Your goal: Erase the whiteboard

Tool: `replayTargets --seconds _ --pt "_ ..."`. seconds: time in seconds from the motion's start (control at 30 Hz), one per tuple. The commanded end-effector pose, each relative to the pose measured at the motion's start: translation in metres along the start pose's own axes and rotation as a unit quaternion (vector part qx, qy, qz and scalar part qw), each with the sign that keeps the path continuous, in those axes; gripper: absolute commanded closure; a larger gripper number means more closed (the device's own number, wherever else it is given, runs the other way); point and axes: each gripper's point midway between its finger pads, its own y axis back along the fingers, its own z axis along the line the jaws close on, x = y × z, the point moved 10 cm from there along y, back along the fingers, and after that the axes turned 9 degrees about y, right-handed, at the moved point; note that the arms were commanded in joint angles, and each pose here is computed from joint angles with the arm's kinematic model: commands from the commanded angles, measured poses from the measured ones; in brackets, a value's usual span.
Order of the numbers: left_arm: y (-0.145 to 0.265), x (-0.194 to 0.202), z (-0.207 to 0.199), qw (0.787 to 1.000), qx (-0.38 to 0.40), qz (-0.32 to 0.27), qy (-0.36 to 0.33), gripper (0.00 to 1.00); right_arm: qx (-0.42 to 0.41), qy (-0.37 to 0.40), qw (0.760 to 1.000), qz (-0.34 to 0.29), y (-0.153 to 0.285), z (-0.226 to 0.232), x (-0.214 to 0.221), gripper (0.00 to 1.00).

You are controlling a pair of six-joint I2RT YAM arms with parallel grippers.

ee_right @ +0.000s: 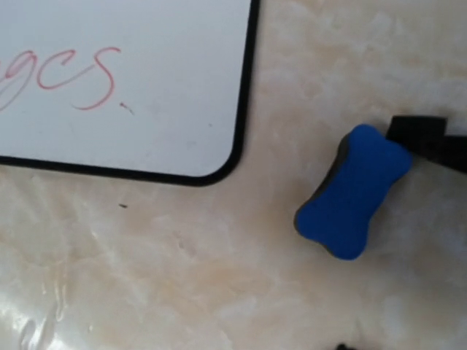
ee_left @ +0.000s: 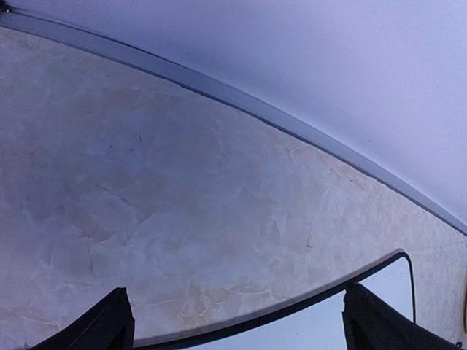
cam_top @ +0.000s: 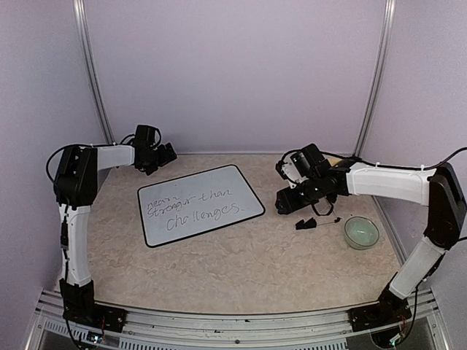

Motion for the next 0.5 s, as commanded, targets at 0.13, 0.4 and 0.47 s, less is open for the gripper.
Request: replayTargets --seconds 0.13,0.4,0.47 --pt "-0.025 0.028 0.020 0.998 -0.010 0.064 -0.017 0.05 0.051 -0.051 0.997 0.025 -0.030 -0.003 -0.001 0.40" --pt "-0.024 0.052 0.025 0.995 -0.019 0.088 -0.032 0.07 0.088 -0.079 0.992 0.037 -0.044 -0.014 0.002 0.38" --pt "-0.025 0.059 0.026 0.995 -0.023 0.095 -0.034 0.07 0.091 -0.093 0.991 0.036 -0.045 -0.022 0.002 0.38"
